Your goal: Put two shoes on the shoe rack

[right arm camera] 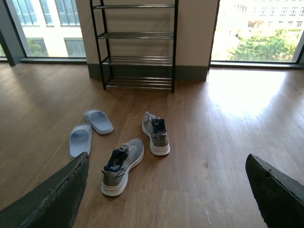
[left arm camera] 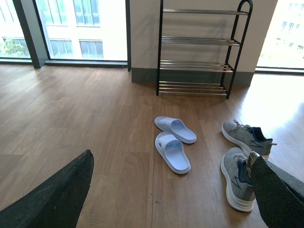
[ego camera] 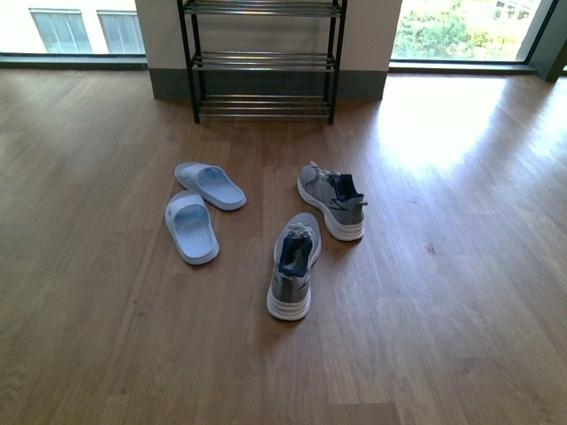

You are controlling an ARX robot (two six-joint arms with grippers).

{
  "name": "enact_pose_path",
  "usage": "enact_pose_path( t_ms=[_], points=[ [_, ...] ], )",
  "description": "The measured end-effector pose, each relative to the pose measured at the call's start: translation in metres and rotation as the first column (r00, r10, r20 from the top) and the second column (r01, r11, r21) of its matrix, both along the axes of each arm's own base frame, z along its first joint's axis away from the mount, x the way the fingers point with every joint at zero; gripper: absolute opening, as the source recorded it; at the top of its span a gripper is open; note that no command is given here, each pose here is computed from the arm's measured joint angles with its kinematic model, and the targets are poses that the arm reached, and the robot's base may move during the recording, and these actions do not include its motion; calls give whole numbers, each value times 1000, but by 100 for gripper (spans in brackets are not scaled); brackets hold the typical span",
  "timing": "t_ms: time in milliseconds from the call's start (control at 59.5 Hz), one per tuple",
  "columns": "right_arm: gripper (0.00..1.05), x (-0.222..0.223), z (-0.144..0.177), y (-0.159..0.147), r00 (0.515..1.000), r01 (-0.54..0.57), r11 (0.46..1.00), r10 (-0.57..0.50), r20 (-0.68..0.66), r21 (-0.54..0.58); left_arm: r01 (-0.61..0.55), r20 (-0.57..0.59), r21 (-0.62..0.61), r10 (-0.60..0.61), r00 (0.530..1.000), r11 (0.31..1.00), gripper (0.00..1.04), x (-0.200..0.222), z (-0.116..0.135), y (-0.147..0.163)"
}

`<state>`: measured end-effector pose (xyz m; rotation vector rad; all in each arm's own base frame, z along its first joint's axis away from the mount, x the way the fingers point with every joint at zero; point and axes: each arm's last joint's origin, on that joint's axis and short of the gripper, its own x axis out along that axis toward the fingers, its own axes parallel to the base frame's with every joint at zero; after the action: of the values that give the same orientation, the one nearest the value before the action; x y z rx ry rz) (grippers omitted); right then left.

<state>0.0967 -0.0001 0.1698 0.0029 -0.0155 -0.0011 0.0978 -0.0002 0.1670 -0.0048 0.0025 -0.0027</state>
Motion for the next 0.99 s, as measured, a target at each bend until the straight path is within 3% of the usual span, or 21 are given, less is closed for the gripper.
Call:
enact_pose_path(
  t_ms=[992],
  points=[
    [96, 0, 0, 0, 1000, 0, 1000, 0, 0, 0, 0, 0, 0, 0, 1000, 1000, 95, 0, 0, 0]
  ],
)
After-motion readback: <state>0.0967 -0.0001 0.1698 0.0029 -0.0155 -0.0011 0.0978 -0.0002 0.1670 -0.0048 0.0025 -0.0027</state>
